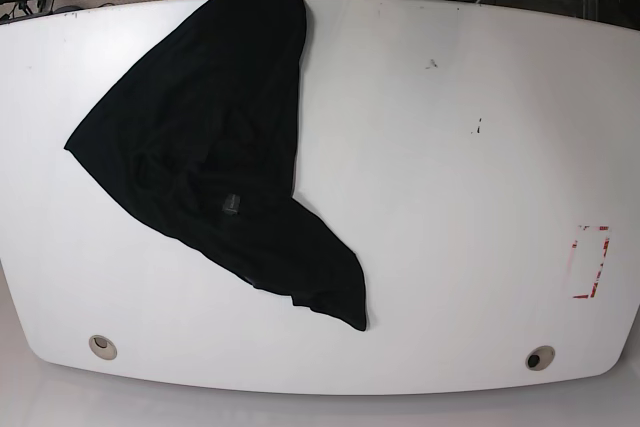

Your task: Fold the T-shirt properly

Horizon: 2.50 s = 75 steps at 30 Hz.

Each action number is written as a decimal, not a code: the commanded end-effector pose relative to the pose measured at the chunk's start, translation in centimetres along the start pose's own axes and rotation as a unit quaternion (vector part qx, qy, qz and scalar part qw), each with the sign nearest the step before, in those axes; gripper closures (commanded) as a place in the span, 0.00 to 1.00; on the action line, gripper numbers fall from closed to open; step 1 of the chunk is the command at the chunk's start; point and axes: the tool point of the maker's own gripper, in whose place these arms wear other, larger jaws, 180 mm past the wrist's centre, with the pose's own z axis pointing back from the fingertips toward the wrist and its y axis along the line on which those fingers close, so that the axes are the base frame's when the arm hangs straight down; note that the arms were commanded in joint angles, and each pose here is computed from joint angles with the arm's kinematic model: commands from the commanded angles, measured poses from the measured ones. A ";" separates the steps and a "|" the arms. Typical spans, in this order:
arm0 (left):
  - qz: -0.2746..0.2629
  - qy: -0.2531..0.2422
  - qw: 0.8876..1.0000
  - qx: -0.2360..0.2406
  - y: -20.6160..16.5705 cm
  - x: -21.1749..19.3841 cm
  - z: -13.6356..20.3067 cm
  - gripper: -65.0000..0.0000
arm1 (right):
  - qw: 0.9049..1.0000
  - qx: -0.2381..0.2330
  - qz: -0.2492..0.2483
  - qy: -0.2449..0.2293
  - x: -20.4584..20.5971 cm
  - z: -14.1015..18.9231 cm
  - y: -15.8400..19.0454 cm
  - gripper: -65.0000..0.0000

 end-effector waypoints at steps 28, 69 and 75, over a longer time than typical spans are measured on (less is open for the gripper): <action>-0.007 -0.022 1.000 0.003 0.4 0.7 0.1 0.60 | 1.000 0.006 -0.002 -0.024 -0.3 0.1 0.9 0.86; -0.095 -0.228 0.969 0.022 1.7 -3.3 16.7 0.60 | 0.990 -0.055 0.001 -0.127 -4.5 13.5 1.2 0.86; -0.120 -0.246 0.962 0.018 1.7 -3.2 20.0 0.60 | 0.988 -0.010 -0.042 -0.148 -5.0 15.9 2.4 0.86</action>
